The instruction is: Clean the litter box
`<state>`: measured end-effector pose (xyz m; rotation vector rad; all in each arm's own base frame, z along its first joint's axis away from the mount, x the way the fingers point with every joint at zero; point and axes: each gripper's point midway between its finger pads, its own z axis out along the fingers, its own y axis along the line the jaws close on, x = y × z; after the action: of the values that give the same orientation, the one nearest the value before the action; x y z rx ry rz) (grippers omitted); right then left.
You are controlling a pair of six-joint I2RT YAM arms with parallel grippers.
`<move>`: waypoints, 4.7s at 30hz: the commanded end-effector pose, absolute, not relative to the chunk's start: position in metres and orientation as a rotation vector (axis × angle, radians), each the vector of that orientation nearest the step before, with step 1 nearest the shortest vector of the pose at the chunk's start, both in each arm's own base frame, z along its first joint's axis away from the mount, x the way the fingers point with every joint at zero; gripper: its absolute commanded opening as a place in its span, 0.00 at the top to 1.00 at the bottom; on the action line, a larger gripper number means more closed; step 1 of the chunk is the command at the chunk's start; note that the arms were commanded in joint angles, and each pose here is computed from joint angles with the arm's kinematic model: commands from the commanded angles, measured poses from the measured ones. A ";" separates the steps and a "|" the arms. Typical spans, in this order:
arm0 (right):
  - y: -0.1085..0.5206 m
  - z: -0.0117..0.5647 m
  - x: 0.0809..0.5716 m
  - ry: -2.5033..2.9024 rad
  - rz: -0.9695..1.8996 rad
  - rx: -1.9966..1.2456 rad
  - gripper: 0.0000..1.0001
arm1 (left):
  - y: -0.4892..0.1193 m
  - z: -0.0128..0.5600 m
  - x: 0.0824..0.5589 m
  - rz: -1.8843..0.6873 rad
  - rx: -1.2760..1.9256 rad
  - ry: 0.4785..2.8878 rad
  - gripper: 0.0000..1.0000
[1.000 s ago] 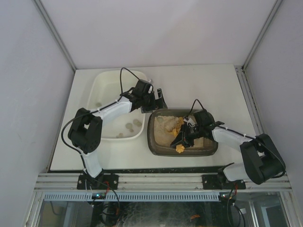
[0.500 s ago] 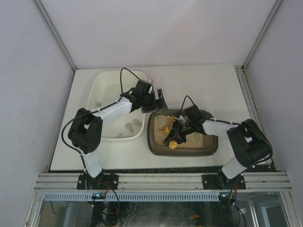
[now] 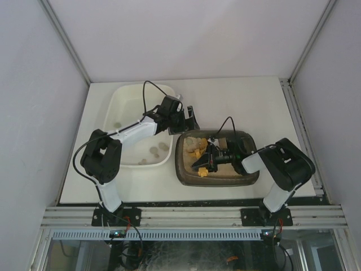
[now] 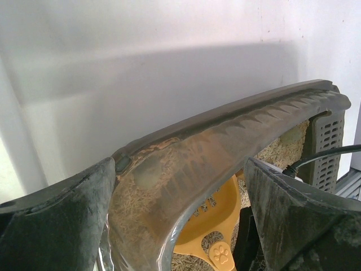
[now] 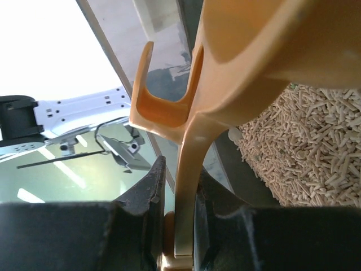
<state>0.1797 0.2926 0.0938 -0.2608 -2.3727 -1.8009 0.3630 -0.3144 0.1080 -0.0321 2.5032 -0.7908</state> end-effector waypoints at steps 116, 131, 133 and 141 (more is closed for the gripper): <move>0.207 0.075 0.070 -2.605 -1.489 0.022 1.00 | -0.315 0.117 0.360 -0.775 0.091 2.452 0.02; 0.205 0.094 0.065 -2.605 -1.555 0.020 1.00 | -0.315 0.116 0.360 -0.774 0.093 2.454 0.02; 0.205 0.097 0.065 -2.606 -1.567 0.022 1.00 | -0.315 0.116 0.360 -0.774 0.093 2.454 0.02; 0.204 0.104 0.063 -2.614 -1.582 0.023 1.00 | -0.314 0.117 0.360 -0.771 0.094 2.452 0.02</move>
<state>0.0784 0.2055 0.0957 0.0239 -2.6950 -1.5737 0.3605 -0.3165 0.1064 0.0588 2.4906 -0.7869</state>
